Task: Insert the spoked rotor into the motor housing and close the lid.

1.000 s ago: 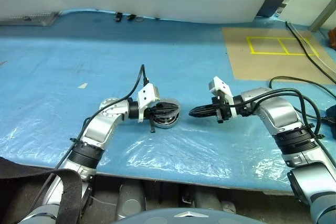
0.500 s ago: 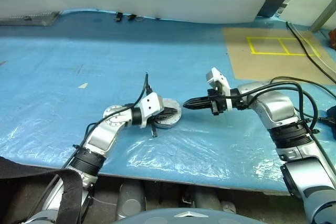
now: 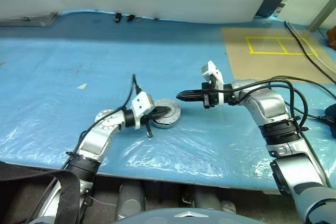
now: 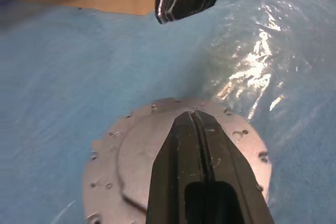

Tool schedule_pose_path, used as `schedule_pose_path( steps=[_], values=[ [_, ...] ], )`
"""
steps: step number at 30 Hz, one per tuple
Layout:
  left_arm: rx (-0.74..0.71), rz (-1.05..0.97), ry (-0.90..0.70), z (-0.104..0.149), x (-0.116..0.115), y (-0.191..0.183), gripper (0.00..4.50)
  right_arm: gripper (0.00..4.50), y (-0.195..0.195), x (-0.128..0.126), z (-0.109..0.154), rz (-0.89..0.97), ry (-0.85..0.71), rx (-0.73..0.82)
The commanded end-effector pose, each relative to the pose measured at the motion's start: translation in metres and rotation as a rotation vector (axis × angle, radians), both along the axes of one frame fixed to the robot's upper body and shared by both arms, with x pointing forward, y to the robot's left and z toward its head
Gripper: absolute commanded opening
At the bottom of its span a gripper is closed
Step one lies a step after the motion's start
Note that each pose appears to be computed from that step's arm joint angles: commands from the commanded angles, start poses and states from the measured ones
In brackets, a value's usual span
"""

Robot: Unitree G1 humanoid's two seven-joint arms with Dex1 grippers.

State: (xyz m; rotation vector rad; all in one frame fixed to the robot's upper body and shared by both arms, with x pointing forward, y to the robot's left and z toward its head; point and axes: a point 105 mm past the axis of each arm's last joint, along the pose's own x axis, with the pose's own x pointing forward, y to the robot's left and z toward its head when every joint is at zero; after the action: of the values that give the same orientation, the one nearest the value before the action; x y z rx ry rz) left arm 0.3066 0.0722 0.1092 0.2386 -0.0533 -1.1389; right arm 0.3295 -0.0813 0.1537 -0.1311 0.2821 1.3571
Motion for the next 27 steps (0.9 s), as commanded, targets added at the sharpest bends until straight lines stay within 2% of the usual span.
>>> schedule_pose_path(
  steps=[1,4,10,14,21,27],
  values=[
    [-0.052,0.039,-0.057,0.023,-0.006,0.017,0.01,0.20,0.009,0.006,0.015,-0.003,-0.083,0.025],
    [-0.052,0.077,-0.039,0.020,-0.015,0.029,0.00,0.98,0.019,0.008,0.012,0.000,-0.100,0.027],
    [-0.096,0.170,0.007,0.014,-0.042,0.047,0.00,3.12,0.044,0.007,0.011,0.047,-0.146,0.031],
    [-0.086,0.252,0.036,0.003,-0.057,0.060,0.00,4.48,0.054,0.002,-0.001,0.105,-0.150,-0.031],
    [-0.120,0.356,0.043,0.000,-0.068,0.070,0.00,4.48,0.055,-0.001,-0.029,0.151,-0.150,-0.146],
    [-0.117,0.388,0.070,-0.008,-0.076,0.069,0.00,4.48,0.051,0.007,-0.049,0.128,-0.150,-0.215]
  ],
)
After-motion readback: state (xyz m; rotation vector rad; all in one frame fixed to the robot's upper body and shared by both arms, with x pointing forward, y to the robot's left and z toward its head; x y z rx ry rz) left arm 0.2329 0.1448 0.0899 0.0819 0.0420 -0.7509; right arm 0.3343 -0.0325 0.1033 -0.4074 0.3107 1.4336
